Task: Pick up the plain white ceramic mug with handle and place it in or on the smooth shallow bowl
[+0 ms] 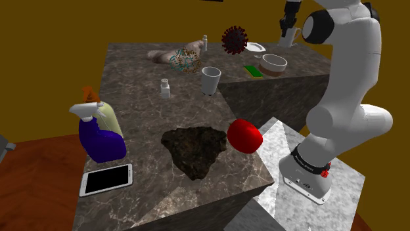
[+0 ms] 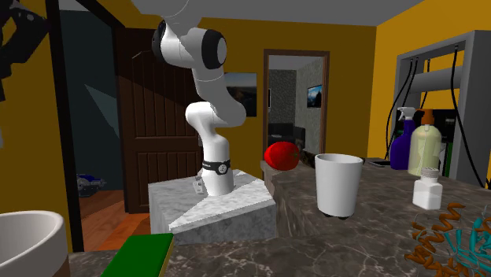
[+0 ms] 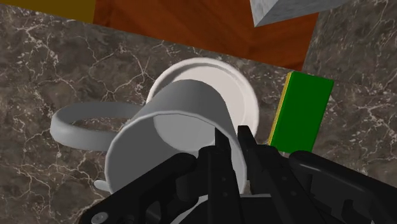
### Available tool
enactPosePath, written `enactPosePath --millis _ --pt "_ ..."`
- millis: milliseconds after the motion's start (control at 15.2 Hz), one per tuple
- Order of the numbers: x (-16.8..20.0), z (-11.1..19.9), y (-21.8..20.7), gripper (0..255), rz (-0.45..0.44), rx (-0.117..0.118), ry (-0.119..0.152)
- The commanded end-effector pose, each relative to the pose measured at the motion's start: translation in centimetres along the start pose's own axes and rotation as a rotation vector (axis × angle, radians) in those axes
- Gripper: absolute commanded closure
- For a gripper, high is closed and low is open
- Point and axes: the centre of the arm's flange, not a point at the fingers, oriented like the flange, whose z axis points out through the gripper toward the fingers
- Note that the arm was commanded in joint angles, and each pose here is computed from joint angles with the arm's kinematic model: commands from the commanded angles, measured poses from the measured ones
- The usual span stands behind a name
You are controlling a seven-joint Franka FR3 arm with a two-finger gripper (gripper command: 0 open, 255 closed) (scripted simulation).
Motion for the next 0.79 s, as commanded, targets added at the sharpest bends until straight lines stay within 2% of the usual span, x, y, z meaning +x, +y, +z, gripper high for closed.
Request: enactPosePath --millis 0,726 --pt "0.0 0.7 1.6 255 -0.002 0.001 -0.001" --pt "1.0 6.4 1.4 255 -0.002 0.001 -0.001"
